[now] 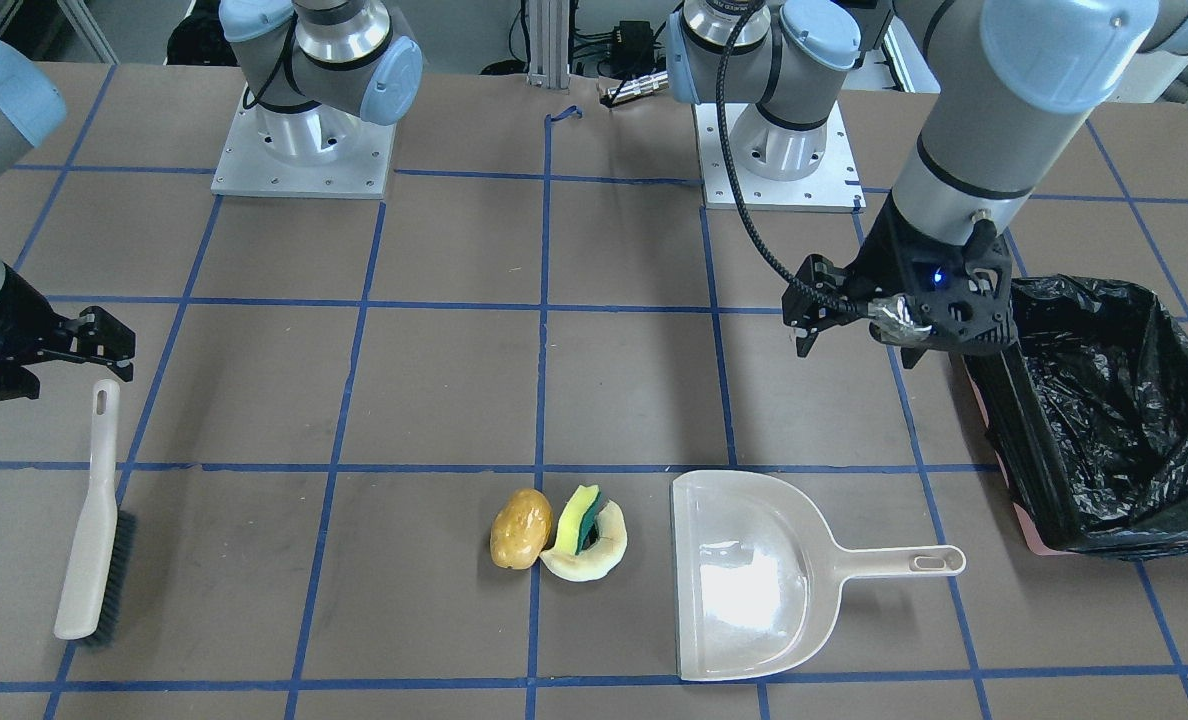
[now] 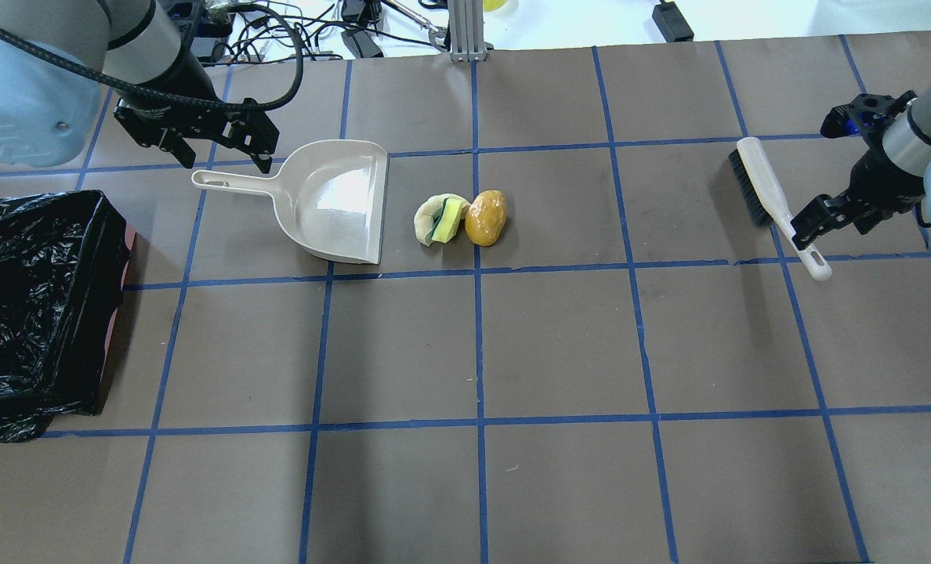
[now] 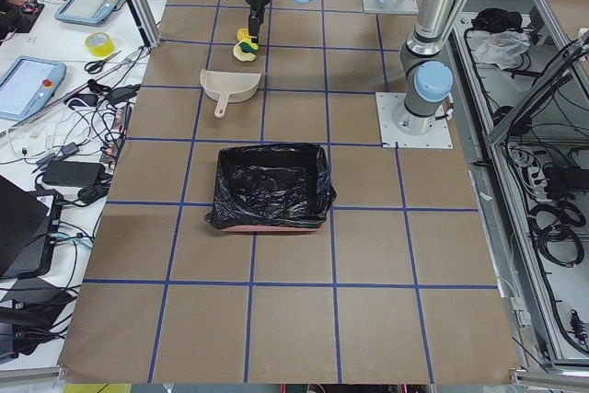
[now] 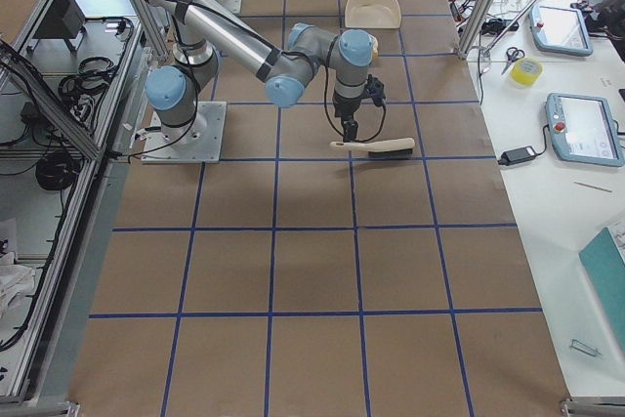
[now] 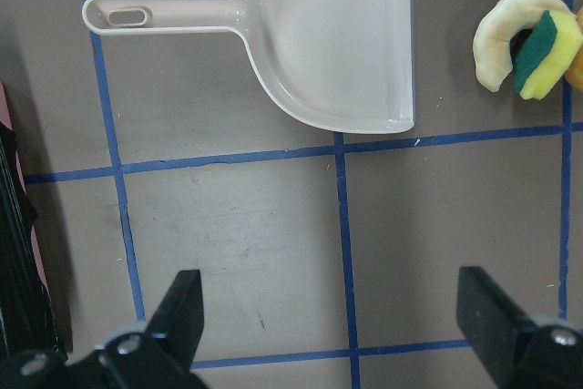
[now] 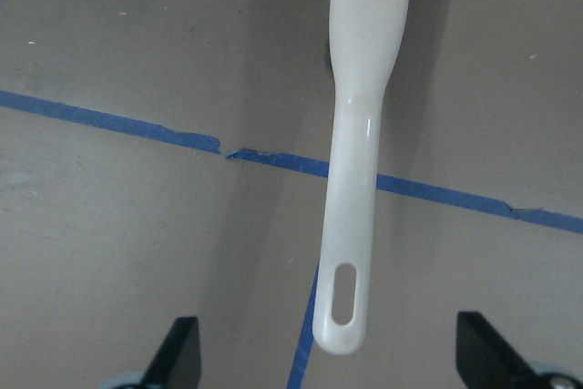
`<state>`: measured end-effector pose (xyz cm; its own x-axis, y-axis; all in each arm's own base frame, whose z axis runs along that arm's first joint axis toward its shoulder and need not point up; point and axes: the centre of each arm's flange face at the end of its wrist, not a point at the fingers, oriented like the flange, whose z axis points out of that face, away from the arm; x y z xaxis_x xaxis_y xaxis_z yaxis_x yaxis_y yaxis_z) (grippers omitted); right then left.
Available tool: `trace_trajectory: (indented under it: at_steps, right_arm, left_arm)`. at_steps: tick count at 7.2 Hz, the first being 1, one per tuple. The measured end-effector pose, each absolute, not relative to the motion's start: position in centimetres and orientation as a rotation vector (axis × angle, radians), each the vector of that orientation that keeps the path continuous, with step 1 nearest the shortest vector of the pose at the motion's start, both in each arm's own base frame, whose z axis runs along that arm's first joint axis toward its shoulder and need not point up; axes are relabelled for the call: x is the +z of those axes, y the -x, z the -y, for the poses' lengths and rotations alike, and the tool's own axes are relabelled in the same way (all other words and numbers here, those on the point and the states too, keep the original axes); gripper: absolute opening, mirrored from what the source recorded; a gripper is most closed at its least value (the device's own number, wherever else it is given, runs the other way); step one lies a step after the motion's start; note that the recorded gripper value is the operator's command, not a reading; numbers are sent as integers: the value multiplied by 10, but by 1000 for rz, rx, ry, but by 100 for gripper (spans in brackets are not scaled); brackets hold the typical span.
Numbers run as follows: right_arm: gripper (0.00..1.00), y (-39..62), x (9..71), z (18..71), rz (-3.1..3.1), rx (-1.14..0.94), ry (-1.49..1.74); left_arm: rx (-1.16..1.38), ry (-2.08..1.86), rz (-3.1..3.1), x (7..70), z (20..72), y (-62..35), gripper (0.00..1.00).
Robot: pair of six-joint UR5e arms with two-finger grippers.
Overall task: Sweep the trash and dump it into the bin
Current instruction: 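Grasp the dustpan handle with the left gripper while the right grasps the brush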
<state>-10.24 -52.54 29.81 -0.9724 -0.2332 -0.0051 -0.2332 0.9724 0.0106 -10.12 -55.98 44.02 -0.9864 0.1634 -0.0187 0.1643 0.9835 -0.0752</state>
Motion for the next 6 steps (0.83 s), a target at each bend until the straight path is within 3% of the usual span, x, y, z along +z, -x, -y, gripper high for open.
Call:
trace_trajectory:
  at_steps: [6]
  right_arm:
    - [96,132,235,543,-3098,73,310]
  left_arm:
    - [-53,-1535,-2703,333,638,19,100]
